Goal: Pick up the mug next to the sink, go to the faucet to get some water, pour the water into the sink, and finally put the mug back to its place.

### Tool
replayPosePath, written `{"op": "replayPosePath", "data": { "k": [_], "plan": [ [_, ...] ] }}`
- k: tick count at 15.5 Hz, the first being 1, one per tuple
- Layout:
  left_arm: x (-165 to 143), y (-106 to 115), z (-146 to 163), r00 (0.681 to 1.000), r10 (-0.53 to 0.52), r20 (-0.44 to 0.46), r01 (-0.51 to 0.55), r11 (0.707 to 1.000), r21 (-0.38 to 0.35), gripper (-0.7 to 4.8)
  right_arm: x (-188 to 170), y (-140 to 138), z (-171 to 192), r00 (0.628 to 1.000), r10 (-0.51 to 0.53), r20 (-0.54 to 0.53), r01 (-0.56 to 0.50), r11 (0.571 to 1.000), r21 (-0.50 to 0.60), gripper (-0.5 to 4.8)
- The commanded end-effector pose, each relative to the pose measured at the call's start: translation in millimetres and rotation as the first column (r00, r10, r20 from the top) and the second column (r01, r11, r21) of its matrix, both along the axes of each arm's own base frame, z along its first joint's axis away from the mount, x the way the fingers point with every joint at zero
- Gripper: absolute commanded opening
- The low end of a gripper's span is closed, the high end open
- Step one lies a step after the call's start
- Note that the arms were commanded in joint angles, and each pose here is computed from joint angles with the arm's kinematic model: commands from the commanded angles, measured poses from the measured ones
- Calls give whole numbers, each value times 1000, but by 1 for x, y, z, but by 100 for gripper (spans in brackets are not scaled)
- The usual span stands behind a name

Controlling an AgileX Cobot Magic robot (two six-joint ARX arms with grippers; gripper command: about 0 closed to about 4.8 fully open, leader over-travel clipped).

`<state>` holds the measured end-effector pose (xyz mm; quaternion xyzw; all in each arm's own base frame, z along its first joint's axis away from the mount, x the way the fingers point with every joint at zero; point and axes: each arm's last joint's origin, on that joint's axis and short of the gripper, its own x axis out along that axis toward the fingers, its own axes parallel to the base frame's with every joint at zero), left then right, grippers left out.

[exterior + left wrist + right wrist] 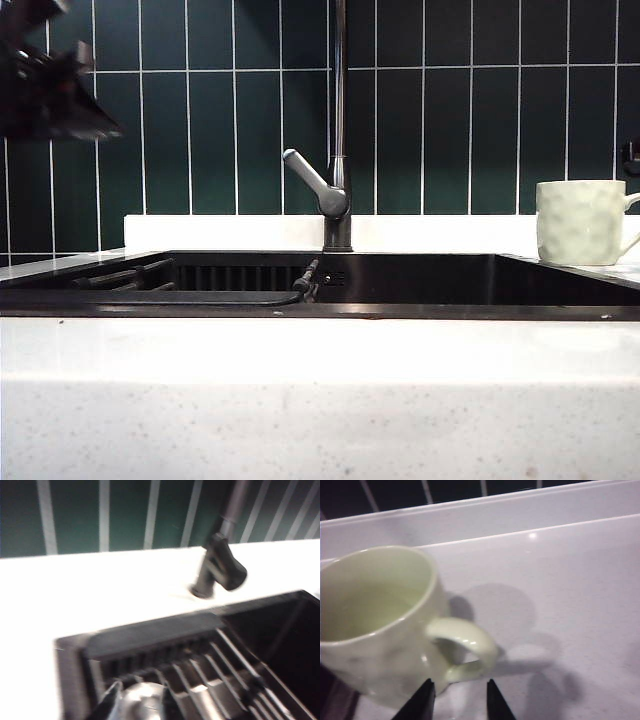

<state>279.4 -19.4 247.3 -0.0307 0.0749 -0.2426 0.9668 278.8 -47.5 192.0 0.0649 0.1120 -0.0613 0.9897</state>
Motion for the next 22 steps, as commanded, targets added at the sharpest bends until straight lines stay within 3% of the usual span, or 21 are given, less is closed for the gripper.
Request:
{"op": "replayPosePath", "data": {
  "k": [1,10,22],
  "plan": [
    [10,-8,-8,1000,-30,8,30,1000,-4,160,4,1,2,999,28,47,-27,1000,-7,149],
    [56,-15,-11,996,-56,76,57,998,-7,160,23,-3,-8,998,36,47,-33,998,-55,149],
    [60,-20,-6,994,-78,78,78,997,-7,160,27,-6,-8,999,-16,40,22,988,-150,149]
  ]
}}
